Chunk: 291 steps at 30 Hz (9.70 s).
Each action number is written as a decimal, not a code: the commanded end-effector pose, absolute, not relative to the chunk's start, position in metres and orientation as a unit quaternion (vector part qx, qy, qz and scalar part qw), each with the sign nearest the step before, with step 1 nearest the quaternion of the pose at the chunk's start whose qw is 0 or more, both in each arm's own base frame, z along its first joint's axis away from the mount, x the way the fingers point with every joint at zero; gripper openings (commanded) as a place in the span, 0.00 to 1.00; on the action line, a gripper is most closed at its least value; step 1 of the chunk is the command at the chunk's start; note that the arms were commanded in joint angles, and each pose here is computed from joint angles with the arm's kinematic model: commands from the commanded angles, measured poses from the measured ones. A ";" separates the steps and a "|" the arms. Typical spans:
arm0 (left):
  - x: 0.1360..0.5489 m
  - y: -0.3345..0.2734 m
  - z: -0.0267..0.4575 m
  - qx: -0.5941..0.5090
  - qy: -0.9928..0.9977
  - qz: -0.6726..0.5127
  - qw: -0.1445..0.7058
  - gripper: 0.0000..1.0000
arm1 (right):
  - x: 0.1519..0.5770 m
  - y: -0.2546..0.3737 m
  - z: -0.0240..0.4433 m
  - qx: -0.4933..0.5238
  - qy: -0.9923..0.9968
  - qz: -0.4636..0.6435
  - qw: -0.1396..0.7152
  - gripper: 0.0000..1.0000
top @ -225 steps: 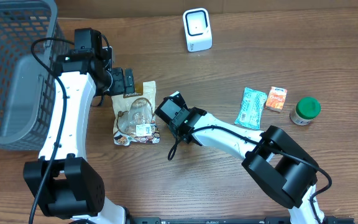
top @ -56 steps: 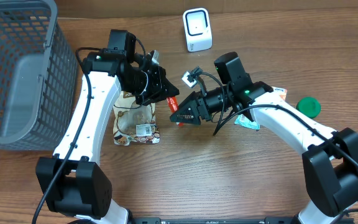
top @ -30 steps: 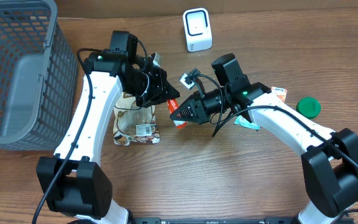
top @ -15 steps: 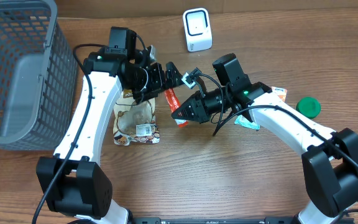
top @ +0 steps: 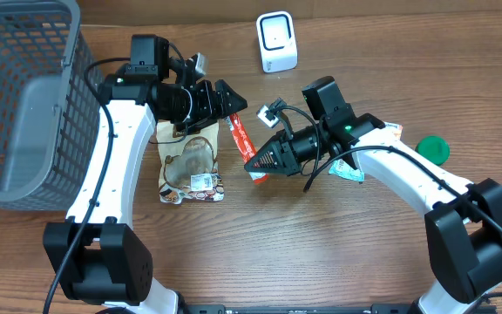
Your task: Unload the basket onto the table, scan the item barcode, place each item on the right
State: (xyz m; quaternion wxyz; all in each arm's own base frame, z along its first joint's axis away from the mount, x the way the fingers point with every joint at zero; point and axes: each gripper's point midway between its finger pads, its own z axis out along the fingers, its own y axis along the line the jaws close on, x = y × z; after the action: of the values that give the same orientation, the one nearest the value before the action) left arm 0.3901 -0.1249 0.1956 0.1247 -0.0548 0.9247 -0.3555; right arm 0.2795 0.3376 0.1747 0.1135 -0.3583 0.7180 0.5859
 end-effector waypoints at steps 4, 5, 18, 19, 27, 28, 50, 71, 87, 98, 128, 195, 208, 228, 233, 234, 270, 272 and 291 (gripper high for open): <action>0.378 -0.155 0.225 0.004 0.880 -0.461 0.112 0.52 | 0.280 0.334 0.183 -0.353 0.708 0.602 0.109 0.04; 0.377 -0.157 0.227 0.006 0.875 -0.471 0.109 0.54 | 0.280 0.334 0.183 -0.352 0.708 0.602 0.108 0.04; 0.366 -0.160 0.236 -0.002 0.858 -0.507 0.082 0.57 | 0.279 0.327 0.217 -0.306 0.673 0.671 0.047 0.04; 0.365 -0.162 0.241 0.002 0.851 -0.518 0.082 0.57 | 0.281 0.325 0.218 -0.299 0.676 0.673 0.043 0.04; 0.365 -0.161 0.277 0.069 0.786 -0.601 0.126 0.47 | 0.280 0.320 0.224 -0.281 0.671 0.686 0.016 0.04; 0.365 -0.161 0.277 0.070 0.786 -0.601 0.128 0.46 | 0.279 0.320 0.225 -0.282 0.669 0.688 0.014 0.04; 0.368 -0.159 0.265 0.071 0.807 -0.570 0.134 0.04 | 0.273 0.318 0.237 -0.311 0.636 0.706 0.014 0.04; 0.396 -0.136 0.258 0.075 0.827 -0.519 0.201 0.04 | 0.276 0.319 0.233 -0.302 0.647 0.700 0.016 0.04; 0.438 -0.042 0.214 -0.023 0.906 -0.326 0.270 0.80 | 0.282 0.321 0.224 -0.351 0.640 0.677 0.092 0.04; 0.436 0.043 0.176 -0.107 0.957 -0.078 0.258 1.00 | 0.277 0.315 0.196 -0.375 0.662 0.638 0.121 0.04; 0.435 0.053 0.175 -0.114 0.958 -0.051 0.258 1.00 | 0.381 0.249 0.281 -0.431 0.829 0.190 0.300 0.04; 0.435 0.053 0.175 -0.114 0.958 -0.051 0.258 1.00 | 0.625 0.194 0.061 -0.485 0.721 -0.353 0.347 0.03; 0.435 0.053 0.175 -0.114 0.958 -0.051 0.258 1.00 | 0.628 0.189 0.059 -0.465 0.720 -0.382 0.346 0.03; 0.435 0.053 0.175 -0.114 0.958 -0.051 0.258 1.00 | 0.569 0.216 0.221 -0.283 0.792 -0.293 0.454 0.04; 0.435 0.053 0.175 -0.114 0.958 -0.051 0.258 1.00 | 0.508 0.178 0.219 -0.156 0.888 -0.203 0.382 0.03; 0.435 0.053 0.175 -0.114 0.958 -0.051 0.258 1.00 | 0.498 0.173 0.212 -0.142 0.904 -0.185 0.359 0.04; 0.435 0.052 0.175 -0.114 0.958 -0.051 0.258 1.00 | 0.343 0.069 0.054 0.041 0.989 -0.142 -0.028 0.46; 0.435 0.052 0.175 -0.113 0.958 -0.051 0.258 1.00 | 0.343 0.069 0.054 0.041 0.989 -0.142 -0.028 0.54; 0.435 0.052 0.175 -0.114 0.958 -0.051 0.258 1.00 | 0.358 0.307 0.069 -0.075 0.970 0.219 0.074 0.59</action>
State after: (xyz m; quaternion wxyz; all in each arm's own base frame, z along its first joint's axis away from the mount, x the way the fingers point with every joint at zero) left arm 0.4339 0.0508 0.1744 0.2562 -0.1144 0.9583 -0.0544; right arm 0.3787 0.2619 0.0638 0.0829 -0.0524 0.9799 0.1735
